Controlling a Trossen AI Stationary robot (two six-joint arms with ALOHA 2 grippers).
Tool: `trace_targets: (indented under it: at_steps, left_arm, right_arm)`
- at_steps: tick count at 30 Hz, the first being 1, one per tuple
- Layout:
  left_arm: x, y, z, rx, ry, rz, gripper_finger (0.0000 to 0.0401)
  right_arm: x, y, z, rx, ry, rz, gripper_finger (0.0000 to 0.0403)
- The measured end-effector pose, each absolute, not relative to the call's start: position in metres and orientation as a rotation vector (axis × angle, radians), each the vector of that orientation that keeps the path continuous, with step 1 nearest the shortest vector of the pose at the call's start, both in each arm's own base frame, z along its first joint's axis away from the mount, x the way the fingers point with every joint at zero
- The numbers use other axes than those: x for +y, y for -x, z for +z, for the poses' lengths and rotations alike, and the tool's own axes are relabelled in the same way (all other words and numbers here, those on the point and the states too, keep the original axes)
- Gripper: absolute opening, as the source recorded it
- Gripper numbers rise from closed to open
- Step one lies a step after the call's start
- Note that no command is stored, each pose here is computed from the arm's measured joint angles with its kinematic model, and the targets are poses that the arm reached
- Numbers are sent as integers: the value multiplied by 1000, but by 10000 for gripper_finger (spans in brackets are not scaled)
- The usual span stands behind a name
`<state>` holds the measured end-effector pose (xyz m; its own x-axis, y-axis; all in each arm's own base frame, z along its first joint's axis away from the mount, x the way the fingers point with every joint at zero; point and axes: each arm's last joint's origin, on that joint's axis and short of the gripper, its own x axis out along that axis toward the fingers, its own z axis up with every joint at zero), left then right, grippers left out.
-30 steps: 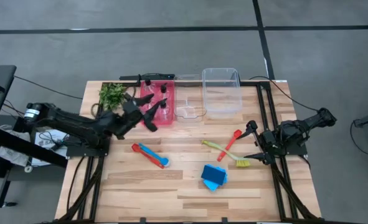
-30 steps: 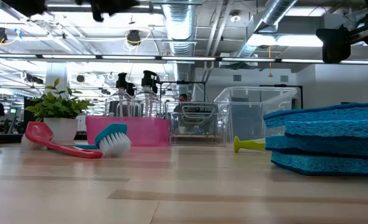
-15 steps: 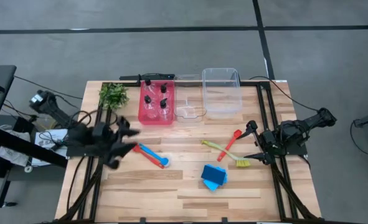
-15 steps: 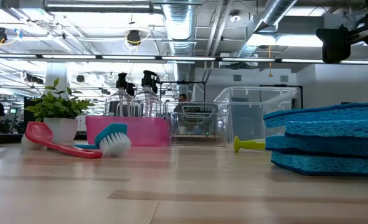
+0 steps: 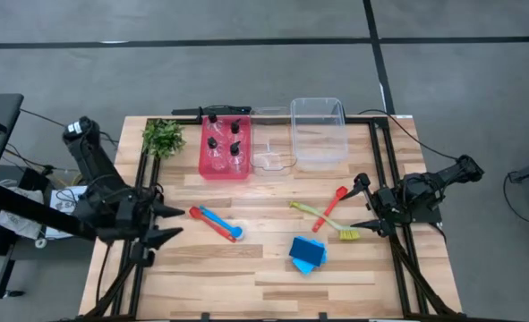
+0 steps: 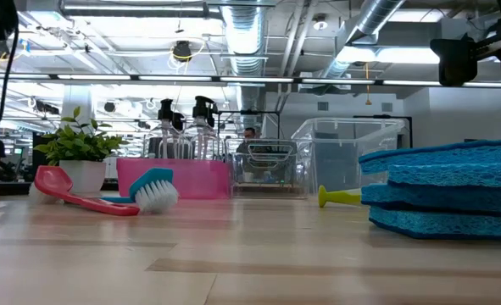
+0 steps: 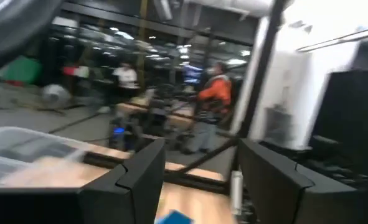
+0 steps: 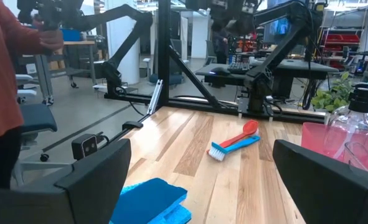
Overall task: Pick & Place Kitchen Sink Supplies
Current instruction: Put the right red scrubbing brush into the white bin
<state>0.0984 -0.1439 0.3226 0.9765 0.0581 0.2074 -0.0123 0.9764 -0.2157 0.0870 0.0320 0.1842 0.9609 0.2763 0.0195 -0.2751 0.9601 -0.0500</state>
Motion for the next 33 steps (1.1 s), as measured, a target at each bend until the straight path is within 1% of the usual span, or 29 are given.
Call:
trace_targets:
  at_steps: [5, 9, 13, 16, 23, 28, 33]
  left_arm:
    - [-142, -88, 353, -195, 159, 103, 205]
    - [-139, -84, 378, -204, 191, 110, 205]
    - [-138, -77, 394, -217, 278, 71, 205]
    - [-140, -70, 400, -228, 377, 1, 205]
    - [-149, -69, 405, -359, 518, -310, 205]
    - [-150, -91, 403, -434, 519, -409, 205]
    - [-132, -129, 402, -540, 414, -500, 205]
  right_arm:
    - [32, -87, 184, -26, 47, 280, 386]
    - [32, -87, 184, -26, 48, 273, 386]
    - [27, -88, 184, -22, 49, 121, 384]
    - [24, -89, 184, -20, 48, 55, 386]
    - [23, -89, 184, -20, 48, 40, 385]
    - [20, -89, 184, -17, 45, -45, 385]
    - [18, -89, 185, -21, 43, -73, 386]
